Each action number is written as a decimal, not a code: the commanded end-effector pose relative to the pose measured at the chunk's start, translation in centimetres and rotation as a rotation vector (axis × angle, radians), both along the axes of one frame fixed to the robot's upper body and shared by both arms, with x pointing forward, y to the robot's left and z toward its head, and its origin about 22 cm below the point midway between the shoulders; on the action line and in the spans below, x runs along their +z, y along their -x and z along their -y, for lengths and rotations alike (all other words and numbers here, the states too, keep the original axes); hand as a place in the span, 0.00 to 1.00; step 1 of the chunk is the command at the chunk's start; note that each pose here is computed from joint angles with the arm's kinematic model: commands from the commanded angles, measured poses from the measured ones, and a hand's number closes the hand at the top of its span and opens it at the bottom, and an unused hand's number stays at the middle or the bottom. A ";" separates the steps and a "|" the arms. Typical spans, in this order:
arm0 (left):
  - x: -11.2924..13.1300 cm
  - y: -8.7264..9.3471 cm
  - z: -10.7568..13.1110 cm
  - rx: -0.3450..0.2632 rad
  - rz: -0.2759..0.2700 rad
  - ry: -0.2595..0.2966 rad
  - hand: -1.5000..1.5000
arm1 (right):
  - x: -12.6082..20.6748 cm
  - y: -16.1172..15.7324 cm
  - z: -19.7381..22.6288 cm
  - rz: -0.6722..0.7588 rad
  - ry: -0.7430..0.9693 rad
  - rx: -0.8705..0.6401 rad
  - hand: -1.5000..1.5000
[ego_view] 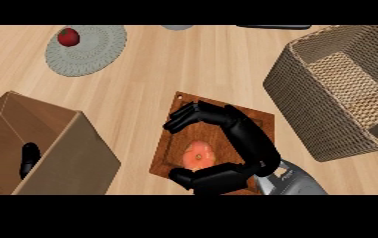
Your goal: Pick the squash from the cutting board and place it in the basket
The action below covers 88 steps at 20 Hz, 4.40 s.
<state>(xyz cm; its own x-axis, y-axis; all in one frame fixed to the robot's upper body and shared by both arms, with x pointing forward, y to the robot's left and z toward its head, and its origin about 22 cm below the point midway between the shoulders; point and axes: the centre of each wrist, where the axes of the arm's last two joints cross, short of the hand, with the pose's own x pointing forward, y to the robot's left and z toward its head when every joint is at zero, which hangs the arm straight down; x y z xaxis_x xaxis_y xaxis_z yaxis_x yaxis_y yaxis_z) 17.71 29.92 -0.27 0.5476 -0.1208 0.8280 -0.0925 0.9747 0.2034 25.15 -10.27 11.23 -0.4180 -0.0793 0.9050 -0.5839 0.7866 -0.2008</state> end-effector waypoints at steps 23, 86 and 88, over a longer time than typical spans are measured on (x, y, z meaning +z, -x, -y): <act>-2.0 -0.7 0.7 0.012 -0.006 0.051 0.50 | 18.6 1.4 -3.8 0.244 1.254 -0.120 0.00; -4.2 -1.7 1.4 -0.046 0.009 0.056 0.50 | -1.5 1.0 -6.7 0.067 1.410 -0.073 0.00; -3.7 -0.8 1.5 -0.051 0.009 0.046 0.50 | -2.1 -0.3 -6.8 0.060 1.431 -0.082 0.00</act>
<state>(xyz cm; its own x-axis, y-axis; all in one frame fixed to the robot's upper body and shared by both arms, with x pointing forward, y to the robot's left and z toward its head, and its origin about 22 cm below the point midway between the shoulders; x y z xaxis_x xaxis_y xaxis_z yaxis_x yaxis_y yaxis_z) 19.07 29.44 -2.32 0.4882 -0.1302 0.8630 -0.0731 0.9792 0.1892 24.34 -3.48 9.86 -0.4243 0.8825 0.2031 -0.4989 -0.0407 -0.8657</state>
